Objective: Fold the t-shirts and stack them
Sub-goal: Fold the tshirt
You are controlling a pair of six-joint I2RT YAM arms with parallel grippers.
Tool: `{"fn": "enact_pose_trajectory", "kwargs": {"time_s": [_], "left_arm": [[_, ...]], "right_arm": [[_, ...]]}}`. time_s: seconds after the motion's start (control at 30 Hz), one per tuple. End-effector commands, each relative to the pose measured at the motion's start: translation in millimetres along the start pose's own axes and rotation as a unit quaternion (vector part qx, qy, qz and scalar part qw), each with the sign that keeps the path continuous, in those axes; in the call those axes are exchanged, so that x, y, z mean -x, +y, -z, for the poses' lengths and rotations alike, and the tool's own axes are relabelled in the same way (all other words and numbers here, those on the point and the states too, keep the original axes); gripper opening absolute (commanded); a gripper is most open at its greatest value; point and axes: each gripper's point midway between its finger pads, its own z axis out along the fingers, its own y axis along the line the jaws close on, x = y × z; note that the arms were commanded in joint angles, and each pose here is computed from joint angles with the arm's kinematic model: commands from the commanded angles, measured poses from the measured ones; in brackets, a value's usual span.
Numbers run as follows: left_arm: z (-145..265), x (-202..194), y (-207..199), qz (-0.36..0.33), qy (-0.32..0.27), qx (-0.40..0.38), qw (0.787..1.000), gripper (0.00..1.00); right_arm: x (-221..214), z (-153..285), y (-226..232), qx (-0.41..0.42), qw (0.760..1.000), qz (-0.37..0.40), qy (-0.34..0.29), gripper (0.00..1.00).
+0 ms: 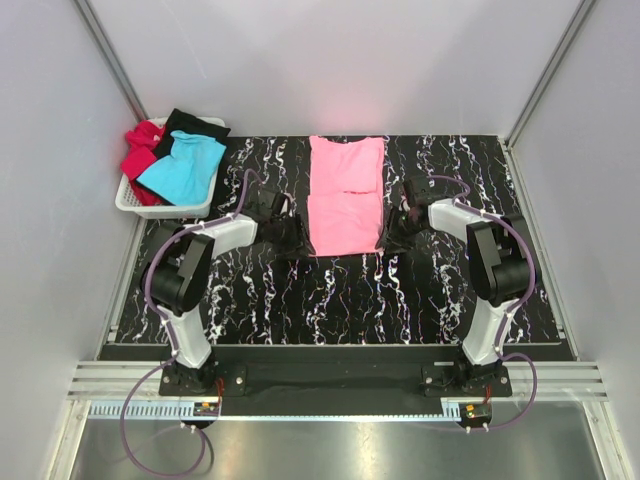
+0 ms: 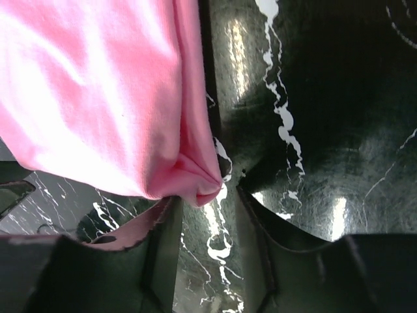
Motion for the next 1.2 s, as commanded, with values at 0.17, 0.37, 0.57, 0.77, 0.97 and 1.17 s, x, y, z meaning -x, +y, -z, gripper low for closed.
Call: {"fn": "enact_pose_trajectory", "kwargs": {"time_s": [0.17,0.37,0.57,0.77,0.97,1.17], "left_arm": [[-8,5,2,-0.001,-0.008,-0.009,1.000,0.54],[-17,6,7,0.002,-0.004,-0.004,1.000,0.52],[-25,7,12,0.006,-0.010,0.009,1.000,0.42],[-32,0,17,0.004,-0.005,0.020,1.000,0.29],[-37,-14,17,0.002,0.009,0.024,1.000,0.00],[-17,-39,32,0.004,0.008,0.040,0.999,0.00]], "right_arm": [[11,-14,5,0.008,1.000,0.005,-0.023,0.37],[12,-17,2,0.005,1.000,0.004,-0.027,0.25],[2,-18,-8,-0.008,1.000,0.001,-0.022,0.00],[-11,-18,-16,-0.016,1.000,0.000,-0.014,0.00],[-20,-16,-16,-0.006,1.000,-0.003,-0.004,0.00],[-52,-1,-24,0.001,1.000,-0.014,0.013,0.00]]}}
